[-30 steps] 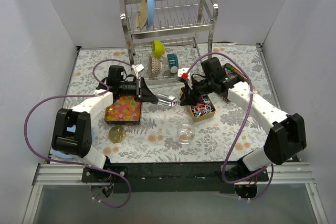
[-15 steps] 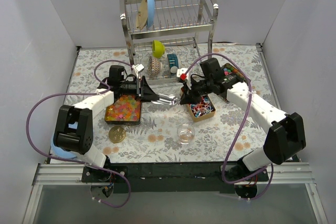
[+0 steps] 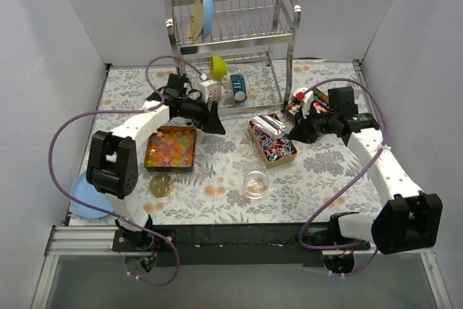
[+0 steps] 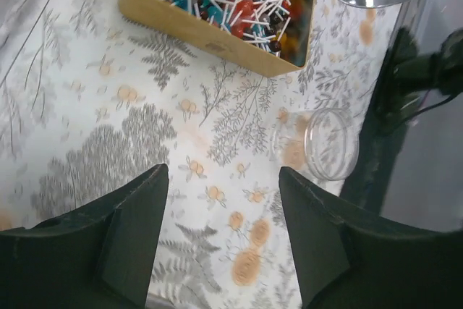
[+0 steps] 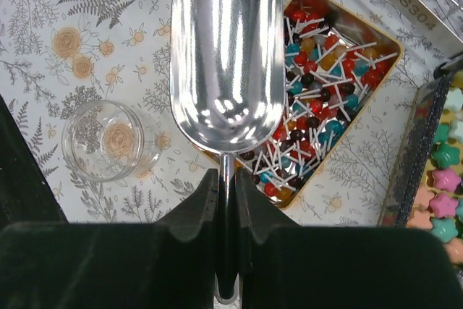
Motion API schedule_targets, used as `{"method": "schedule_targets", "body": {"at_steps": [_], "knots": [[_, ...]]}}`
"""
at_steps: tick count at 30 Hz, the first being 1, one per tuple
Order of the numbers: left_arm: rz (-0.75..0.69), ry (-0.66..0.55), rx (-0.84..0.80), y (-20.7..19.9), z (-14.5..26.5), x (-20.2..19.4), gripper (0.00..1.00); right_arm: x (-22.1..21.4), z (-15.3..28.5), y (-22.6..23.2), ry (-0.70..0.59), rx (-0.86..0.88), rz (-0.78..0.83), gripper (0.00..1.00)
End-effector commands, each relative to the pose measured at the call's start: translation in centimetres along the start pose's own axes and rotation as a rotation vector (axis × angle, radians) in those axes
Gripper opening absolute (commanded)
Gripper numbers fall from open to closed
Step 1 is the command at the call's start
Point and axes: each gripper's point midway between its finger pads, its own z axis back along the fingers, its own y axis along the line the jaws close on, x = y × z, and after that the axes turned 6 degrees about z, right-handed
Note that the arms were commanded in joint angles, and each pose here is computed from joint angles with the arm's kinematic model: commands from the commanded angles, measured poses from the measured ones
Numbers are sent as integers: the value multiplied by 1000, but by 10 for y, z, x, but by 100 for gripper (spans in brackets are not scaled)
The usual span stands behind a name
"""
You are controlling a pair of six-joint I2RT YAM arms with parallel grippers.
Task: Pack the candies
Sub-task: Scoop the fake candies from the storage box, then adjust the storage box at the center of the board.
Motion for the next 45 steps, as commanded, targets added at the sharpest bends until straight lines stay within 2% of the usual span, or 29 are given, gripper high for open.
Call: {"method": "schedule_targets", "body": {"at_steps": [1, 2, 3, 5, 6, 7, 10, 13, 15, 19, 23, 29, 33, 36, 40, 45], "knots": [[-381, 165, -2, -19, -36, -13, 62, -9, 16, 5, -23, -61, -80, 1], [-503, 180, -27, -31, -47, -7, 62, -6, 22, 1, -47, -94, -85, 1], [-556, 203, -19, -31, -53, -6, 62, -6, 25, 1, -55, -107, -94, 1], [-589, 325, -39, -29, -74, -24, 62, -9, 31, 1, -61, -131, -133, 1], [-700, 321, -42, -33, -78, -6, 61, -10, 35, -3, -67, -153, -147, 1], [-688, 367, -49, -25, -87, -15, 61, -11, 39, -4, -72, -167, -175, 1], [-794, 361, -48, -27, -103, -4, 61, -19, 47, -10, -79, -218, -233, 1], [-874, 402, -51, -25, -119, -9, 62, -28, 50, -9, -74, -239, -285, 1], [-883, 429, -59, -22, -130, -16, 62, -32, 58, -14, -88, -267, -327, 1], [-947, 380, -49, -24, -144, -8, 63, -33, 65, -12, -107, -271, -347, 1], [-979, 380, -48, -28, -151, -10, 63, -41, 65, -8, -96, -267, -359, 1], [-964, 421, -61, -40, -146, -12, 59, -47, 63, -7, -86, -266, -367, 1], [-990, 401, -47, -46, -139, -4, 58, -47, 63, -9, -89, -268, -377, 1], [-1018, 361, -15, -43, -140, 0, 59, -48, 61, -10, -92, -268, -392, 1], [-1024, 399, -27, -31, -146, -13, 59, -50, 58, -11, -92, -263, -396, 1], [-1049, 373, -24, -23, -167, -10, 59, -51, 59, -12, -87, -266, -398, 1]]}}
